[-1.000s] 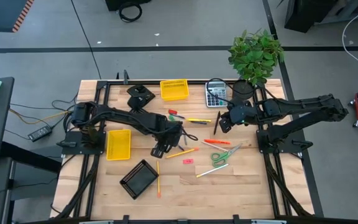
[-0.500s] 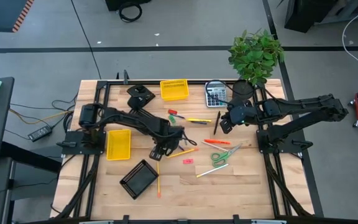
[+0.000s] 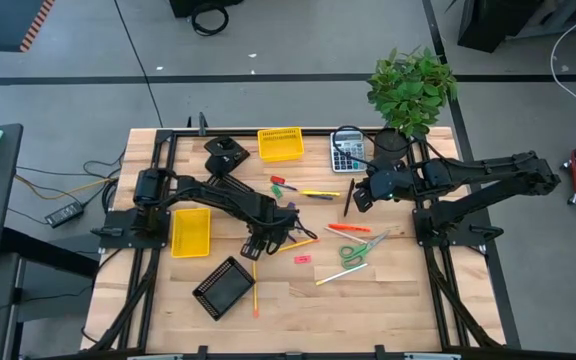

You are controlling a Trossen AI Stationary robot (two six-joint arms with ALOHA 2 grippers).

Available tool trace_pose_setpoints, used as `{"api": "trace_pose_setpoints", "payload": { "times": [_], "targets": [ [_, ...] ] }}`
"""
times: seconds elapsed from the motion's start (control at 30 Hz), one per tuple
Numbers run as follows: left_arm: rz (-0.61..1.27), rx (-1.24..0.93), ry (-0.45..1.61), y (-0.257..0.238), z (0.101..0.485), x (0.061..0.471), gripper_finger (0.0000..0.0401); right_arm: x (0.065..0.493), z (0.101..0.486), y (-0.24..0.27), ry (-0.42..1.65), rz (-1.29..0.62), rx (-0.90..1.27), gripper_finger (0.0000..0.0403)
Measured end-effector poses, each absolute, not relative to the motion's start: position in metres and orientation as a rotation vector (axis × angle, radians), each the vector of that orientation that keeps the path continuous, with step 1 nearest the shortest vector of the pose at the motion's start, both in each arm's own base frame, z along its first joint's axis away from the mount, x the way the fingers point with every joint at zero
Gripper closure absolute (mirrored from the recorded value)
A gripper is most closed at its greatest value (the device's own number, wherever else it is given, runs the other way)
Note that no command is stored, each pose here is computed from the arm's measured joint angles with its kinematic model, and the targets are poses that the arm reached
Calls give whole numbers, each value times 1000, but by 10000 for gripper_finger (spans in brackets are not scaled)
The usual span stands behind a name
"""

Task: Sort crayons/erasers/pens/pencils in bins
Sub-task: Put the yellow eraser into the bottom yellow basket

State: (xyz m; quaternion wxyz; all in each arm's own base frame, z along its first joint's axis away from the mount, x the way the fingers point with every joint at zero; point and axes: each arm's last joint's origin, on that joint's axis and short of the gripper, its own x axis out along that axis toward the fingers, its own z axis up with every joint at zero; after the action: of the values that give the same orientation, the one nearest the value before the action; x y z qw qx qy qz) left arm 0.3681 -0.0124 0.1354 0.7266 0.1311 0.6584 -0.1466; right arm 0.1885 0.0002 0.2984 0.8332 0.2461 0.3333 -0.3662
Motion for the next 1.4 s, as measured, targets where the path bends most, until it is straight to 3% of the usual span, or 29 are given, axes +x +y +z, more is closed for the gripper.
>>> {"api": "trace_pose_setpoints", "payload": {
  "times": [0.37, 0.67, 0.97, 1.23, 1.4],
  "targets": [
    [-271, 242, 1474, -12, 136, 366, 340, 188, 298, 0, 711, -772, 511, 283],
    [-201, 226, 1425, -9, 169, 363, 321, 188, 298, 0, 718, -765, 495, 283],
    [-126, 147, 1421, -2, 222, 350, 335, 188, 298, 0, 729, -762, 494, 283],
    [-54, 105, 1589, -1, 242, 299, 337, 188, 297, 0, 744, -749, 462, 283],
    [84, -34, 1557, -1, 242, 254, 342, 188, 298, 0, 740, -755, 465, 283]
  ]
}}
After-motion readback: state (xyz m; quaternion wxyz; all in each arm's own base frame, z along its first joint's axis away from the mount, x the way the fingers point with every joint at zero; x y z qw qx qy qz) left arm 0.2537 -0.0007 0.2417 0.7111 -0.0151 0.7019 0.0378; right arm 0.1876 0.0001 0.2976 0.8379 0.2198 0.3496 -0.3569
